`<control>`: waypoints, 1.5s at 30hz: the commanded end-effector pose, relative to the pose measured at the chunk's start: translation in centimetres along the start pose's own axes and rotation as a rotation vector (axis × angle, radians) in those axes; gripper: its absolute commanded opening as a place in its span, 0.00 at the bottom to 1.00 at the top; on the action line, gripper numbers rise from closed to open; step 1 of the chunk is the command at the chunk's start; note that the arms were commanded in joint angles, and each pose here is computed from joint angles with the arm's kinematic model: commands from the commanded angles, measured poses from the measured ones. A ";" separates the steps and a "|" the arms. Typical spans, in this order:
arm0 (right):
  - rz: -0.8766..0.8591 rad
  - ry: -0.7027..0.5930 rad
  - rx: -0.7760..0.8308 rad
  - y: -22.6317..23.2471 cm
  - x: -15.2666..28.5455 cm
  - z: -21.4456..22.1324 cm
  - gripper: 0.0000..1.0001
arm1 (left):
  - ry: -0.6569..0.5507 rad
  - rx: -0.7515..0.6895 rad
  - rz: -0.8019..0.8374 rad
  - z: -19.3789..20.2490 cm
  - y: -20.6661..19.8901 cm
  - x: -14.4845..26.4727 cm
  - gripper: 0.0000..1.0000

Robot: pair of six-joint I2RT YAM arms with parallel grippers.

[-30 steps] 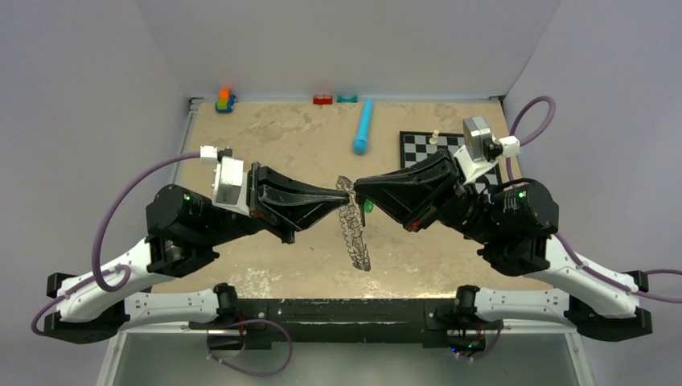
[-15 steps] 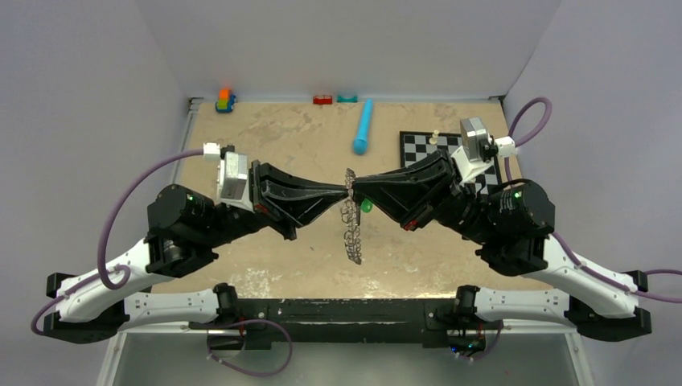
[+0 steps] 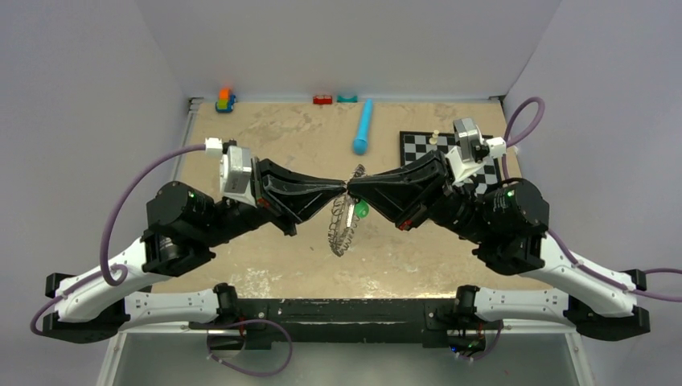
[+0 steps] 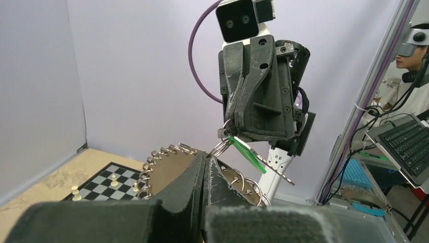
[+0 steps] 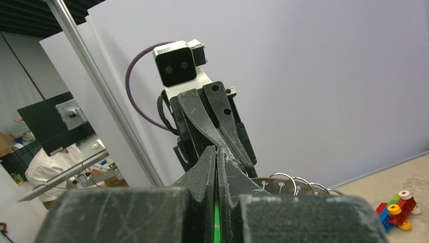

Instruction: Remove the keys from the keyring

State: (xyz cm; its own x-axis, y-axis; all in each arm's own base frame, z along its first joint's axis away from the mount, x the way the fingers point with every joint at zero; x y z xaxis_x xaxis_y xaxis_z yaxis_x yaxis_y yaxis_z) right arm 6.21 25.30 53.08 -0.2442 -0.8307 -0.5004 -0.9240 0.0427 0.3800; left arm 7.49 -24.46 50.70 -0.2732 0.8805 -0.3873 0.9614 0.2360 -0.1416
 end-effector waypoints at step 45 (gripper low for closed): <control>0.346 0.182 0.065 -6.3 0.3 5.0 0.00 | 0.289 -0.126 -0.255 1.9 2.7 0.1 0.00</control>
State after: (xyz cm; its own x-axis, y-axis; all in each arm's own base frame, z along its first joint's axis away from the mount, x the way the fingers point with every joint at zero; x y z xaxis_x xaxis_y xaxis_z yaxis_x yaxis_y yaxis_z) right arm 9.68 27.52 48.92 -0.4372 -0.8511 -0.2908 -0.8567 0.2956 0.4228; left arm 10.65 -23.78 47.40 -0.5404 0.8400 -0.0488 0.8394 0.5342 -0.1004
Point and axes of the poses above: each gripper's point midway between its finger pads, its own x axis back along the fingers, its own y axis along the line the jaws close on, z = x × y, the point moved 5 cm from there along x, back along the fingers
